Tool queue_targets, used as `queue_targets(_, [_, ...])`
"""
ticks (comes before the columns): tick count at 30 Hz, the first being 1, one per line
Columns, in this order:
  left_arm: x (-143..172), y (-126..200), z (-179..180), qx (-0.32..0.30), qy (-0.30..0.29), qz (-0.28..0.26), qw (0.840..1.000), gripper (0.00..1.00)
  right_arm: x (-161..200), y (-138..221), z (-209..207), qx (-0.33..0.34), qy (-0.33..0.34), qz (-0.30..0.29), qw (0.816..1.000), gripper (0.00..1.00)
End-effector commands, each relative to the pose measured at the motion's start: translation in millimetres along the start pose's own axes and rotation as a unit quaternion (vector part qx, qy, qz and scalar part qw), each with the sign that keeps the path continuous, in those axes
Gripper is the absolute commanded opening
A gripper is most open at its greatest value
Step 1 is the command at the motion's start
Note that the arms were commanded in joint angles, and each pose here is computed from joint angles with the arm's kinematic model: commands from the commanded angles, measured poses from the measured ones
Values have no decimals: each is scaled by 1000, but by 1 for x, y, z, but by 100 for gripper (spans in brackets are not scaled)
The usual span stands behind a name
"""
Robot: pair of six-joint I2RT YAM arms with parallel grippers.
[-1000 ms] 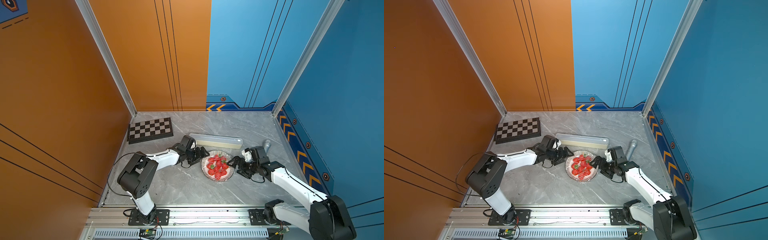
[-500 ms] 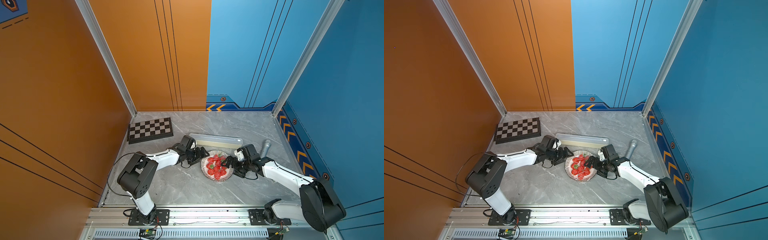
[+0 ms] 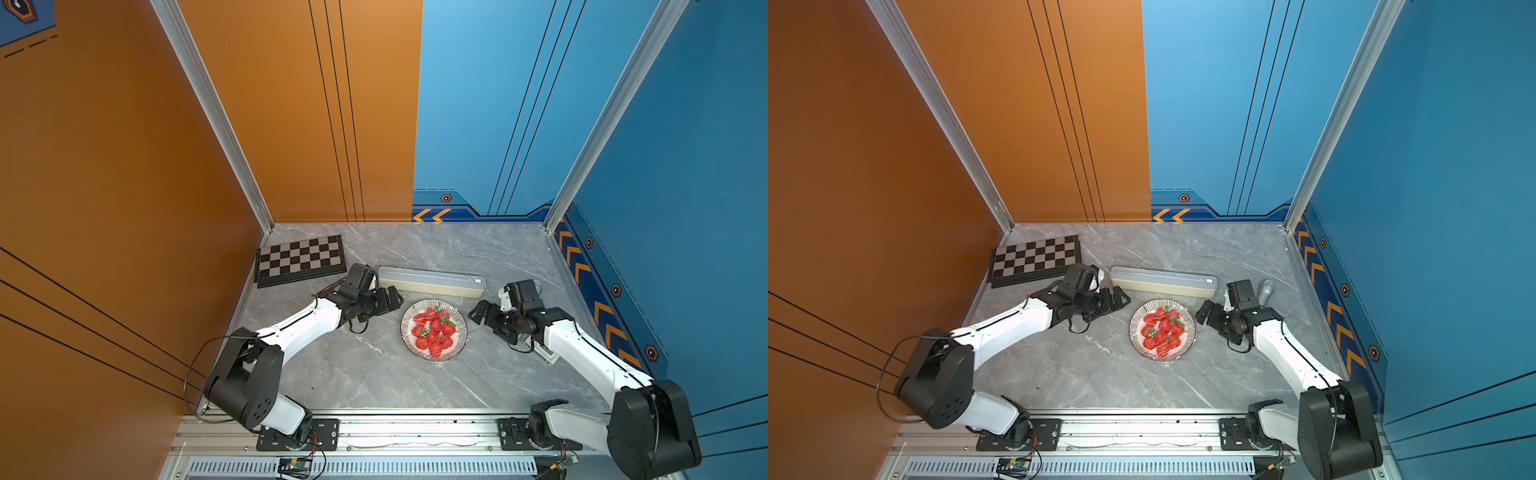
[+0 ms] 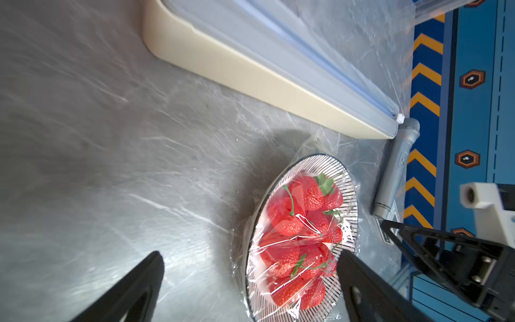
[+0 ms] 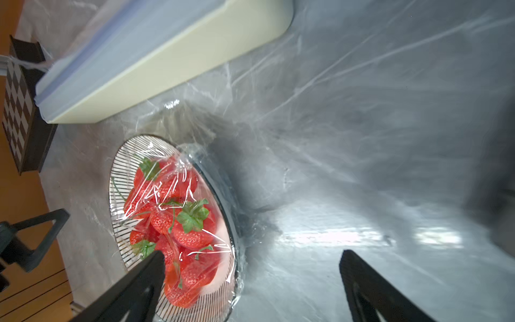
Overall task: Wrap the plate with plastic wrap
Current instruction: Cover the plate with plastic wrap, then reset both arms
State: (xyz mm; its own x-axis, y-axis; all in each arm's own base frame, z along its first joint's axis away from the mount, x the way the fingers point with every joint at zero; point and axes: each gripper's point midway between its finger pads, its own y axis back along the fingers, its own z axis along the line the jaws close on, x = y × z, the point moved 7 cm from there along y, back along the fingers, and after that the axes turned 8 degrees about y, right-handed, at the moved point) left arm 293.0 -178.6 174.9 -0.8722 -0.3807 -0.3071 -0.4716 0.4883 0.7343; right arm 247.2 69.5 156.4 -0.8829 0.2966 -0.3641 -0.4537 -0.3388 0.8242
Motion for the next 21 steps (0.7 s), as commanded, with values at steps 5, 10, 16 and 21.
queue_targets(5, [-53,86,33,-163,-128,-234,950,99,-64,71,-38,161,119,-151,968,100])
queue_targets(10, [-77,101,80,-194,-141,-403,883,99,-94,50,-85,165,105,-268,943,100])
queue_targets(16, [-80,85,129,-246,-139,-402,871,99,-88,15,-107,177,131,-387,895,100])
queue_targets(21, [-83,72,141,-246,-165,-391,871,99,-87,-14,-82,133,184,-396,890,100])
